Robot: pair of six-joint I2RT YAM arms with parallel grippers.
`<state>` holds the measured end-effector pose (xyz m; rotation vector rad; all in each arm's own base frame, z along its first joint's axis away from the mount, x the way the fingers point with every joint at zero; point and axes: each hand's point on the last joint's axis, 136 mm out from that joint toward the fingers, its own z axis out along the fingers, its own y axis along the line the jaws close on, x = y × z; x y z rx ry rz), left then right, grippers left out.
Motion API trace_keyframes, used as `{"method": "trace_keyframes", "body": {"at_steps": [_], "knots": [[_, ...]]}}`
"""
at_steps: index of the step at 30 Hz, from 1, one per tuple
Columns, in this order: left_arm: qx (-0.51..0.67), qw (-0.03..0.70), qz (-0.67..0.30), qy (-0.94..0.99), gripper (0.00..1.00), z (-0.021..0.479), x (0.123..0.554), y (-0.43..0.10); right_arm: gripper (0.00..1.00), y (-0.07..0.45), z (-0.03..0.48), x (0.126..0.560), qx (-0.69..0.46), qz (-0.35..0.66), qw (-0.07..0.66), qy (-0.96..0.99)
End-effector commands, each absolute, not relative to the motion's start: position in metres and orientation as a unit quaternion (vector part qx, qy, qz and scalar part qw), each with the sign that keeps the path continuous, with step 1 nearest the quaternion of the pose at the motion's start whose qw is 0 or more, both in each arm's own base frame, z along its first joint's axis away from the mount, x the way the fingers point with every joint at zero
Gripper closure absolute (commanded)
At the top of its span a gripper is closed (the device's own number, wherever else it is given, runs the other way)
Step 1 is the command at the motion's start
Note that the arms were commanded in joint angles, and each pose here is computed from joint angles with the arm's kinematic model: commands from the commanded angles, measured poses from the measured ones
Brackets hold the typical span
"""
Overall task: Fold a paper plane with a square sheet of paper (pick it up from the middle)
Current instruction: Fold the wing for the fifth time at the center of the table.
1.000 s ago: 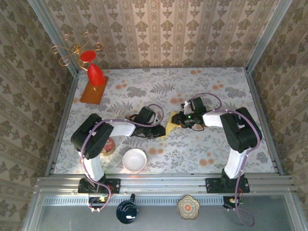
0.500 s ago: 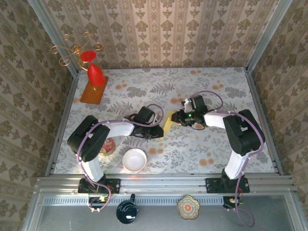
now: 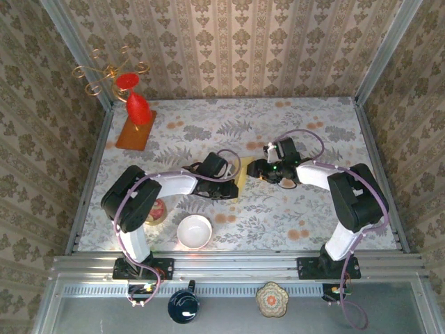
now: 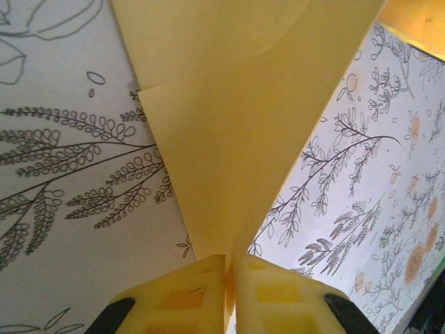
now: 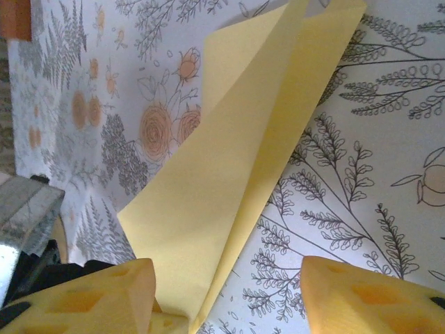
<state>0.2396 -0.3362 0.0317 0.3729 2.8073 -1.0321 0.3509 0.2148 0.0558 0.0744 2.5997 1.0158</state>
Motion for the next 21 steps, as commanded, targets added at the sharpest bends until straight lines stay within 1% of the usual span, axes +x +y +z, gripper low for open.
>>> {"method": "trace_keyframes", "body": {"at_steps": [1,11,18,21], "knots": [[0.136,0.063,-0.332,0.931,0.87,0.029,0.24,-0.337,0.37,0.215,0.054,0.347,0.002,0.327,0.181,0.927],[0.128,0.063,-0.335,0.931,0.89,0.018,0.239,-0.334,0.38,0.227,0.037,0.353,-0.03,0.309,0.162,0.937],[0.132,0.064,-0.333,0.931,0.89,0.013,0.236,-0.331,0.39,0.226,0.026,0.359,-0.029,0.273,0.155,0.949],[0.147,0.072,-0.324,0.932,0.9,0.015,0.236,-0.328,0.39,0.227,0.04,0.36,-0.017,0.293,0.168,0.941]]}}
